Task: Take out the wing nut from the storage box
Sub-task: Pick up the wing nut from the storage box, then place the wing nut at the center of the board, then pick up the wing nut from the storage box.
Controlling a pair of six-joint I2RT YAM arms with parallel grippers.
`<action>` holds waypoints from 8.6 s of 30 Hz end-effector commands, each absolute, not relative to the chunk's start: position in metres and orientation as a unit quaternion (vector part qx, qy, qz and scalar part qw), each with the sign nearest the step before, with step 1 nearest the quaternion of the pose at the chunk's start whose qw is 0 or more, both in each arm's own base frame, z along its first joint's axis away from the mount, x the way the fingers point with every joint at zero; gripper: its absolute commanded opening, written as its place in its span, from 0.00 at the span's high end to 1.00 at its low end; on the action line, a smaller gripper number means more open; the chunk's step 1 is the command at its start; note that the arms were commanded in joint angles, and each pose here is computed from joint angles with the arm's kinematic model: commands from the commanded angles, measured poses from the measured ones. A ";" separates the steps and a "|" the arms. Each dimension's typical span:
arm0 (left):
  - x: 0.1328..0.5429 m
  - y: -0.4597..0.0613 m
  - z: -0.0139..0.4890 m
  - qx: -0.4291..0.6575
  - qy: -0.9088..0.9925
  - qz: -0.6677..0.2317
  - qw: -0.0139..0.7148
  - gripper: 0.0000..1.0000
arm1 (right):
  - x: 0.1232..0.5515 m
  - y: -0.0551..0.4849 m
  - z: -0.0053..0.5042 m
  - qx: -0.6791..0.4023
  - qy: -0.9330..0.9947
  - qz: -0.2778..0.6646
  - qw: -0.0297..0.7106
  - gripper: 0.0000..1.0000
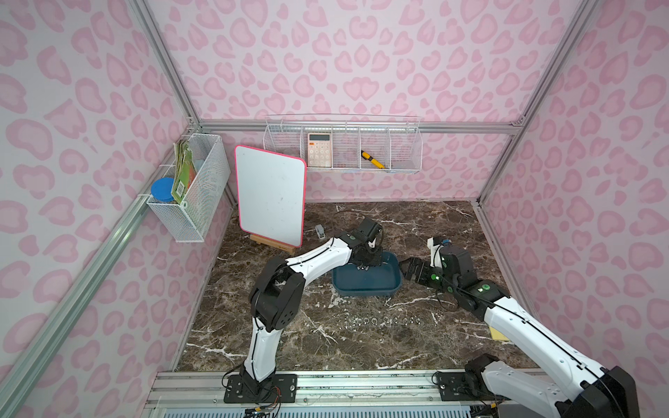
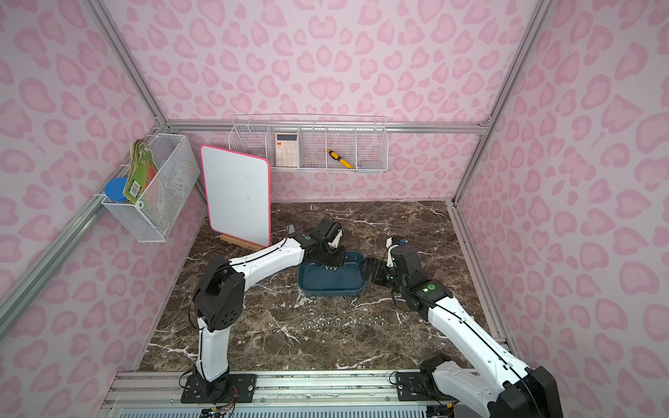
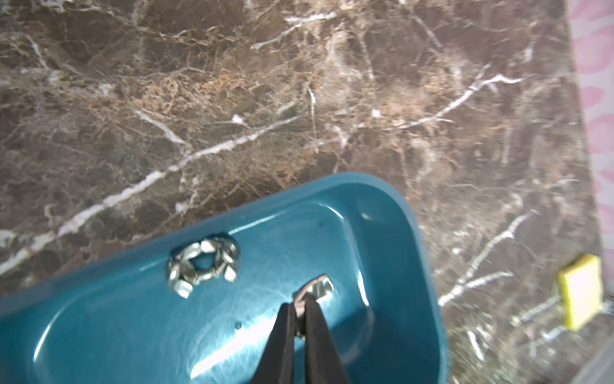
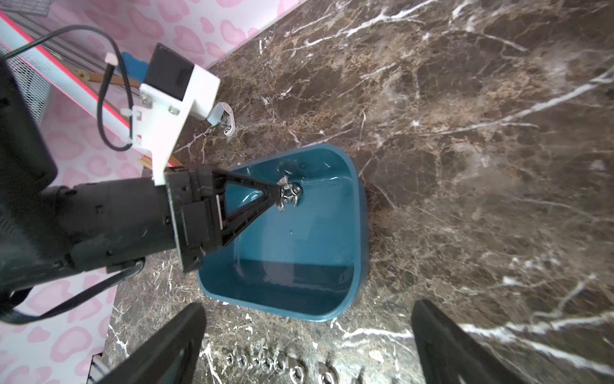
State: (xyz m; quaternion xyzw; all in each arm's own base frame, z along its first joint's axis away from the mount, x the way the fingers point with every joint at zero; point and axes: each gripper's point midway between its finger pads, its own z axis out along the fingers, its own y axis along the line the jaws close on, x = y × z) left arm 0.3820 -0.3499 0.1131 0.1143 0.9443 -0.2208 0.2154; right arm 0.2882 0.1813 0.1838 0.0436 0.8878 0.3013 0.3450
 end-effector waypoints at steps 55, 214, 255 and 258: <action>0.336 -0.355 0.187 0.095 0.906 -0.351 0.215 0.86 | 0.323 0.265 0.180 -0.014 0.863 0.436 0.255 1.00; 0.296 -0.145 0.206 -0.087 0.948 -0.157 0.264 0.02 | 0.393 0.307 0.052 -0.134 0.951 0.154 0.232 0.77; 0.310 -0.164 0.211 -0.100 0.939 -0.211 0.253 0.16 | 0.356 0.316 0.100 -0.145 0.926 0.210 0.278 0.94; 0.318 -0.174 0.216 -0.106 0.930 -0.248 0.250 0.21 | 0.348 0.319 0.120 -0.149 0.915 0.226 0.298 0.94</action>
